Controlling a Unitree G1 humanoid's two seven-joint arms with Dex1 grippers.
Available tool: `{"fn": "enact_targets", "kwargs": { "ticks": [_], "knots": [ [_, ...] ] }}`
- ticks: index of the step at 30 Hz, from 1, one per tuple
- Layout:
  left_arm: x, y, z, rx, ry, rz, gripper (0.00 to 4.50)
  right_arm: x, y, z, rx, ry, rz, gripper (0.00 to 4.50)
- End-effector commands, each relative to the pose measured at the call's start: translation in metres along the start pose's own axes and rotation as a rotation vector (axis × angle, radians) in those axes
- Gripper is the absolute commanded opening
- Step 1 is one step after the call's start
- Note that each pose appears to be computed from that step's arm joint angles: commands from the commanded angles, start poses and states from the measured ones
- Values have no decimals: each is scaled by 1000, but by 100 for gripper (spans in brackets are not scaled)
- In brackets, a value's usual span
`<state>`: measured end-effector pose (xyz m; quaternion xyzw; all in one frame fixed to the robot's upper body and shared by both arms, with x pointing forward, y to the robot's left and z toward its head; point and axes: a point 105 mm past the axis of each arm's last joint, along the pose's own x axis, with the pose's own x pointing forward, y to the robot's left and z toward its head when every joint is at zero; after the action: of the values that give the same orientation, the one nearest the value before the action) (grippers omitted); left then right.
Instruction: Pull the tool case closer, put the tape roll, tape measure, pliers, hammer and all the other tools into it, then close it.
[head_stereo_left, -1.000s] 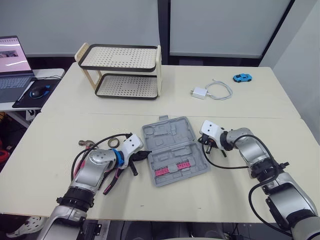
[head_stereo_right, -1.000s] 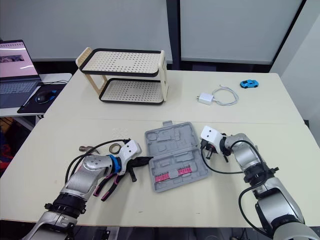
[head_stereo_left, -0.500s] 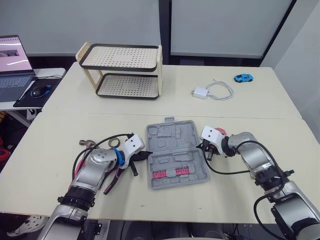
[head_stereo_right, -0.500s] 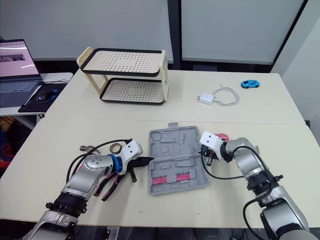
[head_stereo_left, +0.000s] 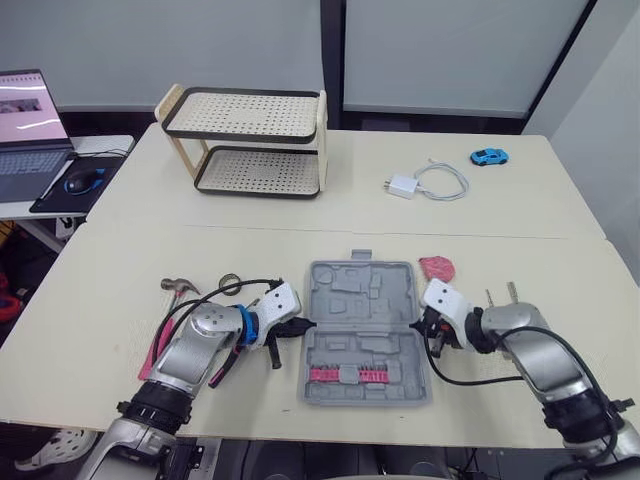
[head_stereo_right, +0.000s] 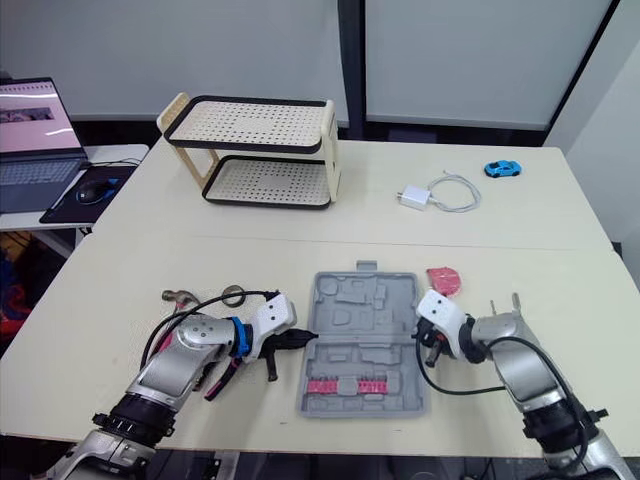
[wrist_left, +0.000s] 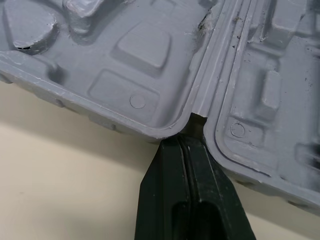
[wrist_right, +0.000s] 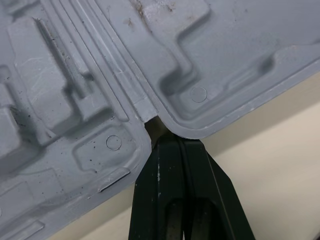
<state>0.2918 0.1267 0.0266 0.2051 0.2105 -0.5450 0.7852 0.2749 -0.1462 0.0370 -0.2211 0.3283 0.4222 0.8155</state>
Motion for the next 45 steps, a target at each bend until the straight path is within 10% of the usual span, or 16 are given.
{"fn": "enact_targets", "kwargs": {
  "ticks": [1, 45],
  "knots": [
    [4, -15, 6, 41, -6, -75, 0, -7, 15, 11, -5, -50, 27, 1],
    [-23, -57, -24, -24, 119, -229, 0, -11, 66, -15, 73, 34, 140, 1]
  ]
}}
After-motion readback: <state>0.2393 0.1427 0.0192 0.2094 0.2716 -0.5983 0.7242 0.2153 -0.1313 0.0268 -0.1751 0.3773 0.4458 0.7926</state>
